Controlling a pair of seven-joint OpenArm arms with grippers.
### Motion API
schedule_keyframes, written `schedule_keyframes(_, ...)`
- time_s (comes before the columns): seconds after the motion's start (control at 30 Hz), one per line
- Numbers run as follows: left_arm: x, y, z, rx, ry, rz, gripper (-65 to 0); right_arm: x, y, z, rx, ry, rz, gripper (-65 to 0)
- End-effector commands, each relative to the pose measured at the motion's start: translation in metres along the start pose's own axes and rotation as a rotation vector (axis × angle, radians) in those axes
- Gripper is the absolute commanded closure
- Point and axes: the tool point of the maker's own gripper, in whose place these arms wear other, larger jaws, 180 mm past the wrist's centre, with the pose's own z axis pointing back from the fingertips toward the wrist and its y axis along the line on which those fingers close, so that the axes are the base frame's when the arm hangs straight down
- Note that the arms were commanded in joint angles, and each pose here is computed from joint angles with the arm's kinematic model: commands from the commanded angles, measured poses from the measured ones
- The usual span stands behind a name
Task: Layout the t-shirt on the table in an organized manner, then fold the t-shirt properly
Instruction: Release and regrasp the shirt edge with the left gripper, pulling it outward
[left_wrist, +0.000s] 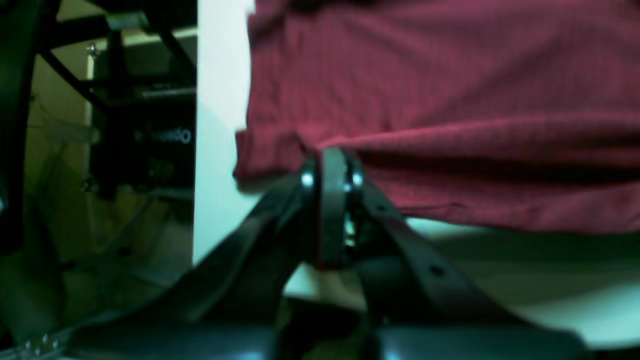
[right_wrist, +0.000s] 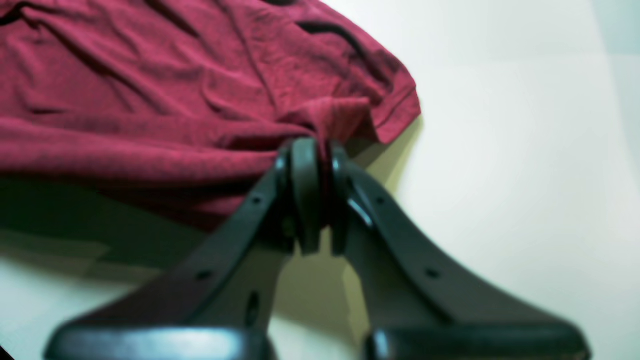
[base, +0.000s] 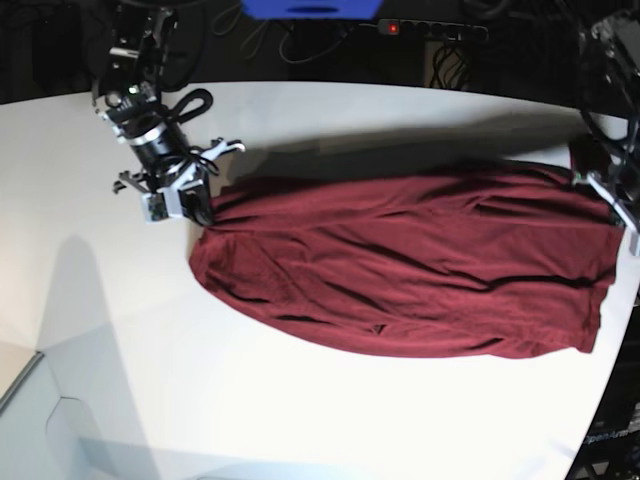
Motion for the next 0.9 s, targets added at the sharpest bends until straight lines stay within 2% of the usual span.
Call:
schedule_keyframes(0.0,0.012,0.005,-0.003,0.007,-0.024,-0.006,0.0,0.015,0.000,0.001,0.003,-0.057,-0.004,0.0)
schedule_keyframes(0.3,-0.005,-0.017,-0.078,-0.084,0.167,-0.015,0.0,0.014,-0.001,0.001,0.001,-0.055,-0.005,0.0)
schedule_keyframes(0.5,0.016,-0.021,-0.104,-0.123,0.123,0.043,0.0,0.013,-0.001,0.001,0.002,-0.052,-0.006,0.0)
schedule_keyframes(0.8,0.036,-0.021,-0.125,-0.167,0.134,0.123,-0.3,0.013,-0.002,0.002,0.000,-0.052,-0.005,0.0)
schedule_keyframes(0.87,0.040,-0.021,-0.127,-0.171,0.132,0.132,-5.0,0.013,-0.002,0.002,0.000,-0.052,-0.005,0.0)
